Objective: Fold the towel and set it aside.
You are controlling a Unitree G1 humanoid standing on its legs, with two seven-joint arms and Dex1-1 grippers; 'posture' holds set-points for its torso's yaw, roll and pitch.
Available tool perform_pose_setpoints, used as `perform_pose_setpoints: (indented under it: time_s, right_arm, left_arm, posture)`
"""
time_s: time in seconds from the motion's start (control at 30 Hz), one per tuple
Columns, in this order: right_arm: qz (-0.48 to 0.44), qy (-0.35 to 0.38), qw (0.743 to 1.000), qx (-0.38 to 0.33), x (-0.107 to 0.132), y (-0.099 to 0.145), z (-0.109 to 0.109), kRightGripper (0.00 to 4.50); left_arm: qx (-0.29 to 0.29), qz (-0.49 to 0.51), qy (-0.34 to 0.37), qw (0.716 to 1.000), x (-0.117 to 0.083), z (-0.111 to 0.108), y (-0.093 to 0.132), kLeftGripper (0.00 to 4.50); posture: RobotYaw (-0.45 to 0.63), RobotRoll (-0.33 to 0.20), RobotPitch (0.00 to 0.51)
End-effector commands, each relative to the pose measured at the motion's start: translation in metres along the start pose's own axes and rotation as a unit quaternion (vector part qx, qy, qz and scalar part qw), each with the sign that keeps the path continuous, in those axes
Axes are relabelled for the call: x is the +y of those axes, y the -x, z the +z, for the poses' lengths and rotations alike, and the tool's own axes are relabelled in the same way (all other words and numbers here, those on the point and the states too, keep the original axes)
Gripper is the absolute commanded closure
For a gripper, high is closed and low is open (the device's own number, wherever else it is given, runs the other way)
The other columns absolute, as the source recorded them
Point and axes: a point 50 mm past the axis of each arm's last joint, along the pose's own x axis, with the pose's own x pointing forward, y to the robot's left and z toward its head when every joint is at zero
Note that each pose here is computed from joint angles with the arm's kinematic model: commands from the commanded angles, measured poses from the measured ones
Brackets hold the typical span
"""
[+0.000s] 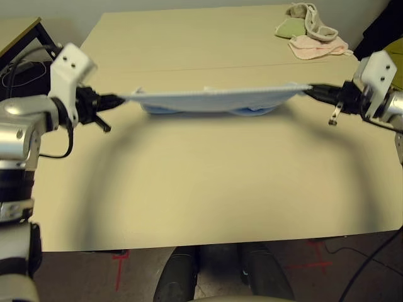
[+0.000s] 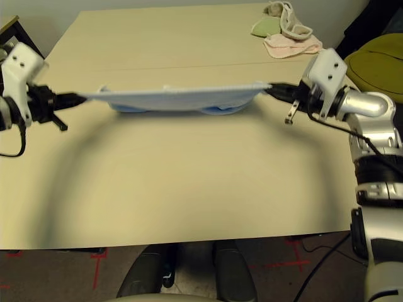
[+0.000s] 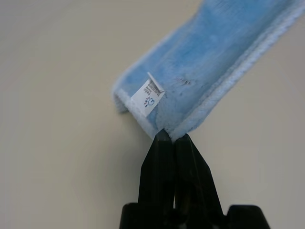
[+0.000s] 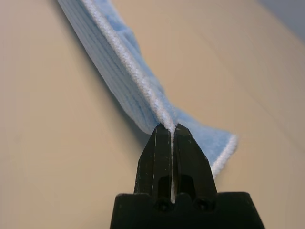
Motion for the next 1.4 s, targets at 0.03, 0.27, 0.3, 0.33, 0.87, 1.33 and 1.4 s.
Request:
perform_pose_setpoints:
  time_s: [0.03, 0.27, 0.3, 0.33, 0.87, 1.33, 1.4]
  right_arm:
    - [0.008, -0.013, 1.0, 0.004, 0.002, 0.008, 0.005, 4.5]
    - [0.082, -0.063, 0.994, 0.046, 0.019, 0.014, 0.007, 4.5]
    - [0.092, -0.072, 0.992, 0.052, 0.022, 0.014, 0.007, 4.5]
    - [0.099, -0.078, 0.99, 0.057, 0.024, 0.014, 0.007, 4.5]
    - [0.134, -0.063, 0.978, 0.147, 0.041, 0.005, -0.017, 4.5]
    - [0.165, -0.075, 0.97, 0.162, 0.035, 0.018, -0.015, 4.5]
    - [0.183, -0.092, 0.965, 0.162, 0.038, 0.02, -0.011, 4.5]
  left_arm:
    - [0.003, -0.01, 0.001, 1.0, -0.003, 0.002, 0.012, 4.45]
    - [0.029, -0.051, 0.006, 0.998, -0.007, -0.006, 0.022, 4.45]
    - [0.035, -0.058, 0.006, 0.998, -0.009, -0.009, 0.022, 4.45]
    - [0.041, -0.064, 0.007, 0.997, -0.01, -0.011, 0.022, 4.45]
    - [0.136, -0.101, 0.033, 0.985, -0.019, -0.061, 0.02, 4.45]
    - [0.144, -0.115, -0.001, 0.983, -0.009, -0.049, 0.028, 4.45]
    - [0.145, -0.126, -0.005, 0.981, -0.009, -0.046, 0.029, 4.45]
  posture:
    - [0.06, 0.0, 0.156]
    - [0.06, 0.0, 0.149]
    - [0.06, 0.0, 0.148]
    - [0.06, 0.0, 0.147]
    - [0.06, 0.0, 0.154]
    - [0.06, 0.0, 0.155]
    - [0.06, 0.0, 0.158]
